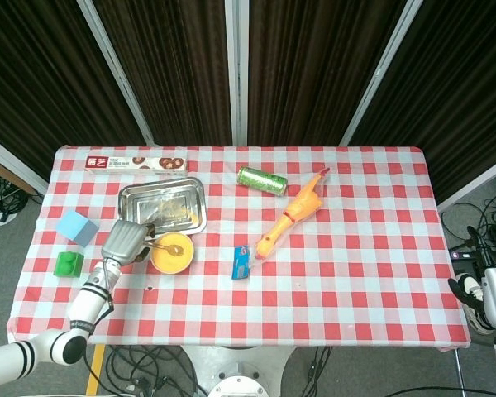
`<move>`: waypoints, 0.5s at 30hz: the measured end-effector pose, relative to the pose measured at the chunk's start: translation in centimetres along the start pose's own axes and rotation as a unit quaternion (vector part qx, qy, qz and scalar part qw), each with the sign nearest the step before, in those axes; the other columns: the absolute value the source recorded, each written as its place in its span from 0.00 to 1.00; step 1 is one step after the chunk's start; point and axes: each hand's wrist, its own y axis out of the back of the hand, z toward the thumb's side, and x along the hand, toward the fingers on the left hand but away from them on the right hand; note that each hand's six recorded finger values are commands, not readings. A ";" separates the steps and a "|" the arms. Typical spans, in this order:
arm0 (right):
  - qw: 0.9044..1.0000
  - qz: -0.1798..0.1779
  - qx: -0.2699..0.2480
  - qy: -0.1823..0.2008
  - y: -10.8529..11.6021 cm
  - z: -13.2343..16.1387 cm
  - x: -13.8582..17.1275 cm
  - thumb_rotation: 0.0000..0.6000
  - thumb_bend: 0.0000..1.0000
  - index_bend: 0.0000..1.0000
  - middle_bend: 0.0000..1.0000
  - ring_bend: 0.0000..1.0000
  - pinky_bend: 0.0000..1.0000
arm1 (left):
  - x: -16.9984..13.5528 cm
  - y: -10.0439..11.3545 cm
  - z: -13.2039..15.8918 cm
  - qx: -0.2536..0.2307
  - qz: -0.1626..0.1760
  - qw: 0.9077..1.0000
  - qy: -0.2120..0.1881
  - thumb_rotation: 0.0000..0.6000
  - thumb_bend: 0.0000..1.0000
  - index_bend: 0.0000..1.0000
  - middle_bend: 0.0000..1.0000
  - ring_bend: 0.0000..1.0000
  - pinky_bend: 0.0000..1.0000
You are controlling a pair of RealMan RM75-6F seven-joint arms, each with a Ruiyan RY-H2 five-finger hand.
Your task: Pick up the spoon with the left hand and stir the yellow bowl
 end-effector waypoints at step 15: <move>1.000 -0.006 -0.005 -0.003 0.4 -0.3 0.0 1.00 0.15 0.07 0.27 0.04 0.15 | 1.3 -0.4 0.6 0.005 -0.022 1.000 0.003 1.00 0.34 0.56 0.90 0.87 0.95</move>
